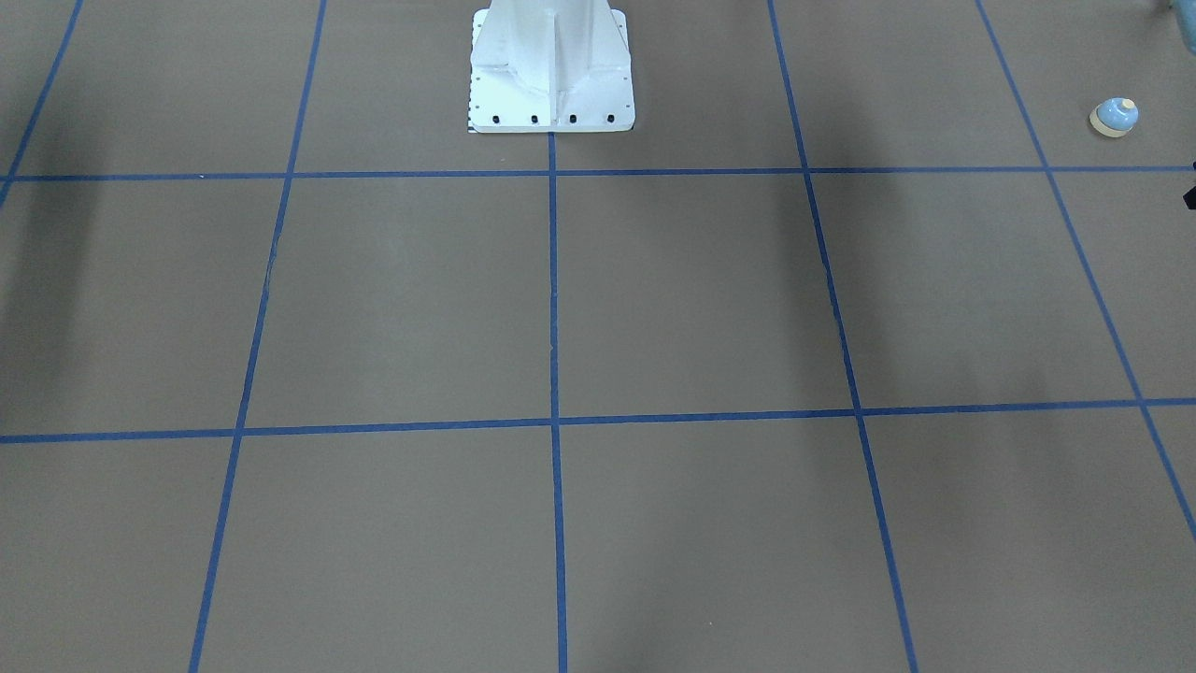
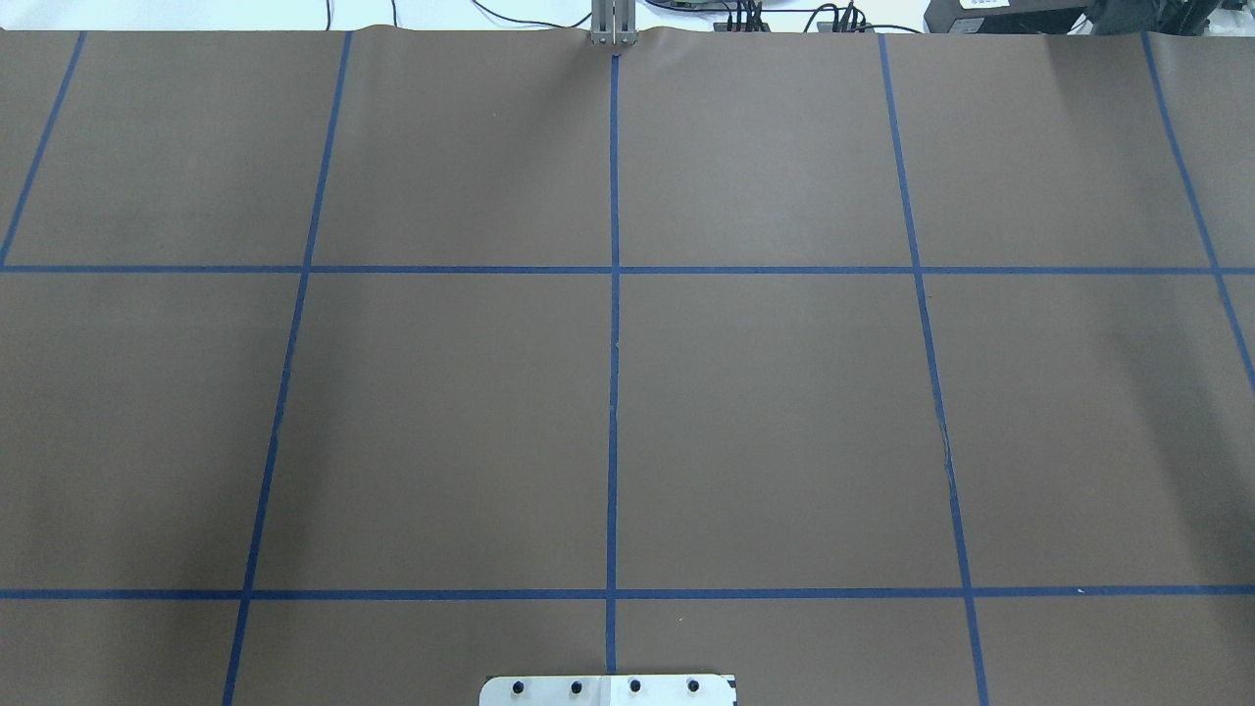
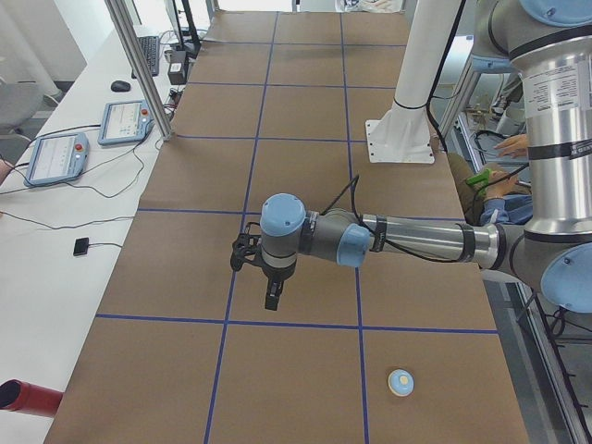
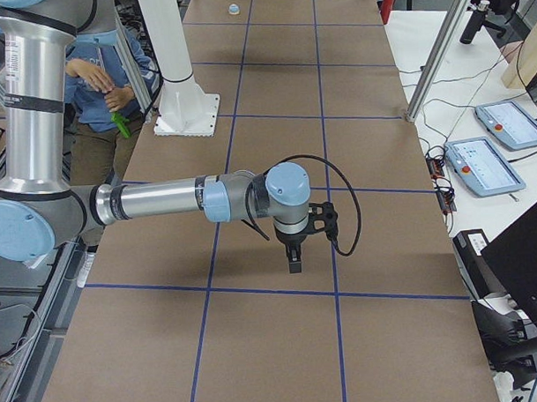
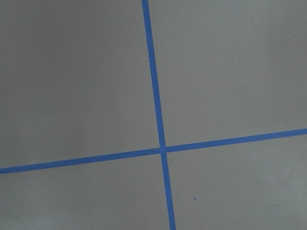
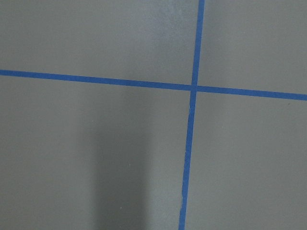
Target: Place and press bell with both arms
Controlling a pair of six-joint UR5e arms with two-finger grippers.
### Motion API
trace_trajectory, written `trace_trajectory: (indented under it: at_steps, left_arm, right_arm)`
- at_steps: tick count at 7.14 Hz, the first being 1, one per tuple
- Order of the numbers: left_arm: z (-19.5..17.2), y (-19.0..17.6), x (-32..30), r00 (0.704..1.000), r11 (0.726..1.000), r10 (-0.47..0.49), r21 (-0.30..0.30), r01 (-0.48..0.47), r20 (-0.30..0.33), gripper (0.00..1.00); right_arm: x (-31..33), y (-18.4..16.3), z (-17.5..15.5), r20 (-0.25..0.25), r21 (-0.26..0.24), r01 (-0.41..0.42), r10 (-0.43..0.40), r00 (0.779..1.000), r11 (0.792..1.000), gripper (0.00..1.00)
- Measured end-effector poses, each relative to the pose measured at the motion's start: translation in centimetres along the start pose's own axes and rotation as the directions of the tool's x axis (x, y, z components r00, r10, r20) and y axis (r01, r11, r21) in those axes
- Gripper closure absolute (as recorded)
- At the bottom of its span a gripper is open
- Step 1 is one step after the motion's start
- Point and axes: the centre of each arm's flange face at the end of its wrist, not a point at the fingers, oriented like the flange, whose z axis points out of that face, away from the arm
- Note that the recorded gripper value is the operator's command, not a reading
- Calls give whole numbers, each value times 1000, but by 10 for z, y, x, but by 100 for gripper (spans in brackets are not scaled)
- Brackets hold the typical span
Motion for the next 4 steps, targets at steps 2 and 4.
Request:
trace_trajectory:
  at_steps: [2,4]
  left_arm:
    - [2,0,8,999,1000,-1,-8,0,-43,0]
    - [38,22,9,997,996,-26,-92,19,-74,0]
  right_arm:
    - [4,7,4,-4,-7,-7,7,1000,1000,0]
    - [-2,10,6,46,-3,-2,2,999,1000,0]
